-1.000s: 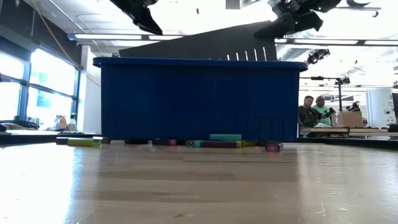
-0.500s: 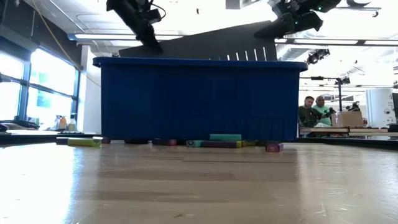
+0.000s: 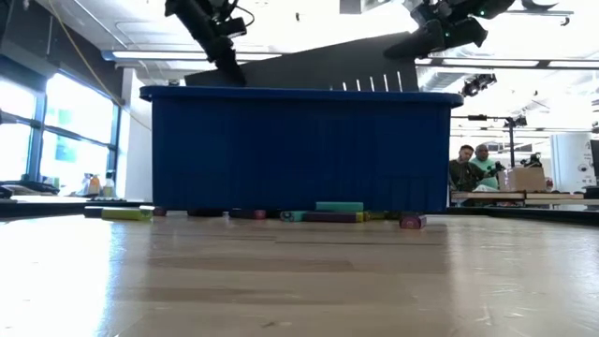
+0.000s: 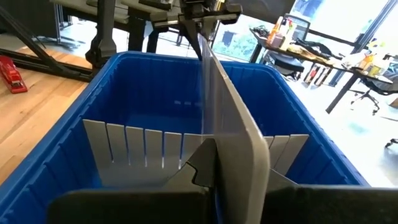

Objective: Sort blocks

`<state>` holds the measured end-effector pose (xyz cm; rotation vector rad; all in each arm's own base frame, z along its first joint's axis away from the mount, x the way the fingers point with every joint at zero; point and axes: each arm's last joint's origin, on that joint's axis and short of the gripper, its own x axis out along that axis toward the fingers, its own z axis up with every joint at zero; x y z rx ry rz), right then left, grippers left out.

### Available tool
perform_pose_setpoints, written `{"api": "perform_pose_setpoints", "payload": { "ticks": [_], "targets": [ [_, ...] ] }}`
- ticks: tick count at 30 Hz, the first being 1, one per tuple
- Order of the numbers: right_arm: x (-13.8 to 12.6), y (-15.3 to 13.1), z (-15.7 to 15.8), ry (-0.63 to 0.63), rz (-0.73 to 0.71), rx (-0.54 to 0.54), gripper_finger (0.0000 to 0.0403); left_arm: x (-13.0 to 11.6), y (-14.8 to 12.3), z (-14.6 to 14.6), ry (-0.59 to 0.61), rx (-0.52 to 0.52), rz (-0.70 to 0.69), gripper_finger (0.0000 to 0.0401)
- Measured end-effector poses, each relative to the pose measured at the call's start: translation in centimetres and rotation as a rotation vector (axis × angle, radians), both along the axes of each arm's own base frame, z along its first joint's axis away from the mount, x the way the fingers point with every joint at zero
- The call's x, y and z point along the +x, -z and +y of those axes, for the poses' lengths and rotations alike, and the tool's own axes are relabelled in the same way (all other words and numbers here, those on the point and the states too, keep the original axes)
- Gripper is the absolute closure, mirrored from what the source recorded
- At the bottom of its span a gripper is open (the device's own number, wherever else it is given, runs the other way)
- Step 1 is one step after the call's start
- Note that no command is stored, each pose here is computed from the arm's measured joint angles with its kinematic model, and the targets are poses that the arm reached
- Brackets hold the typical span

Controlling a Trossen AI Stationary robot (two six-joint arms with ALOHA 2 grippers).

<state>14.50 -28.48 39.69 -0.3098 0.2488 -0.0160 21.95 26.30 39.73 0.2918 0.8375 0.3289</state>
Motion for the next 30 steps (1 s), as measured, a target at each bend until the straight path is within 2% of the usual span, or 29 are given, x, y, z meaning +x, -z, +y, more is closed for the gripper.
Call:
{"api": "perform_pose_setpoints", "payload": {
  "ticks": [12,30],
  "targets": [
    [-0.1,0.5,0.1,0.024,0.034,0.044,0.0403,0.0,-4.8,-1.9,0.036,0.105,-0.06,0.0401],
    [0.0,0.3,0.3,0.067,0.052,0.047,0.0403,0.2,-5.6,-2.5,0.079,0.115,-0.088,0.0401]
  ]
}}
